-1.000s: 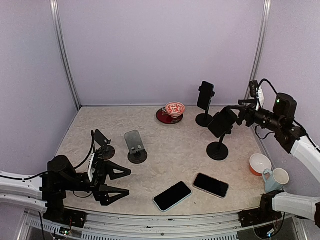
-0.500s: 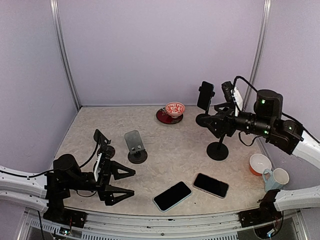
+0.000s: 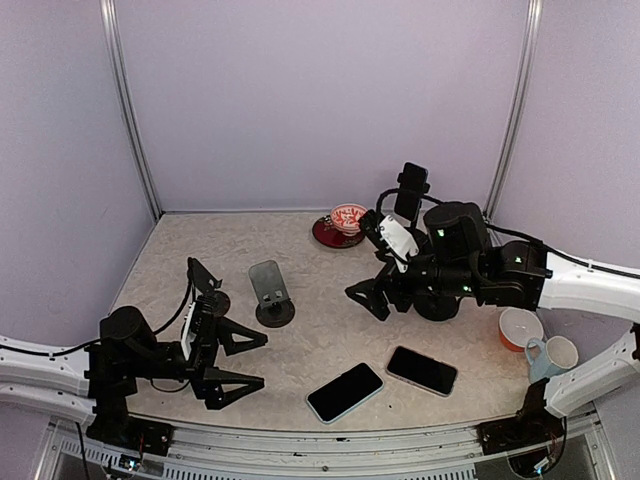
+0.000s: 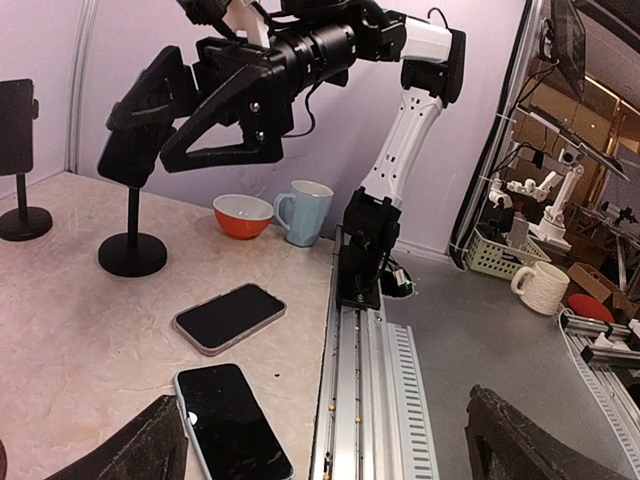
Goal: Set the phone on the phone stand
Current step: Move the phone stand to the center of the board.
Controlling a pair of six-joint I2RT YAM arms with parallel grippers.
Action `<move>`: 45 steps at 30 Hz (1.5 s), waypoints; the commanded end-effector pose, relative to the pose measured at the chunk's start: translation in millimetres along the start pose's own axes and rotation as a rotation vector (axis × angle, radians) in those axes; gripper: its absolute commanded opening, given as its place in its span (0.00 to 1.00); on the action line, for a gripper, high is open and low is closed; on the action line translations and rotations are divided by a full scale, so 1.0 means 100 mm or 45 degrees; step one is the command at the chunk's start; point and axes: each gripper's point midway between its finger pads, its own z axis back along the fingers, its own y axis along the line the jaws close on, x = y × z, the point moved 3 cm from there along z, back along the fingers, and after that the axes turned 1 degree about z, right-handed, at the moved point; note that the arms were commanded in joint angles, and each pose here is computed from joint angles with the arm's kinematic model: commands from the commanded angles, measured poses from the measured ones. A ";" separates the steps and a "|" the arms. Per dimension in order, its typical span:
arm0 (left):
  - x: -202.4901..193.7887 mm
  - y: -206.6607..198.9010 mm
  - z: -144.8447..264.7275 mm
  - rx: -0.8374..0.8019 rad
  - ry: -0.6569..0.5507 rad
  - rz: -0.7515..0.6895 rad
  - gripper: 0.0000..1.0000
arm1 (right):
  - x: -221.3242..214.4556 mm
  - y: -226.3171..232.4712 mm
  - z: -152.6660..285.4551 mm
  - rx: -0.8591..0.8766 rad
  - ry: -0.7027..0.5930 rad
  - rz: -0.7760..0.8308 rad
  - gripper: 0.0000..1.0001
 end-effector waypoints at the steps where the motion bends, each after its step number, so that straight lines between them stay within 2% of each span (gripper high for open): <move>1: 0.11 -0.02 0.02 0.006 -0.035 -0.001 0.95 | -0.03 -0.01 -0.12 -0.044 0.031 0.006 1.00; 25: 0.18 -0.02 -0.05 0.021 -0.026 -0.004 0.97 | 0.01 -0.06 -0.08 -0.095 0.039 0.003 1.00; 45: 0.05 0.04 -0.12 0.046 0.016 -0.002 0.97 | -0.01 -0.10 -0.03 -0.128 -0.005 0.033 1.00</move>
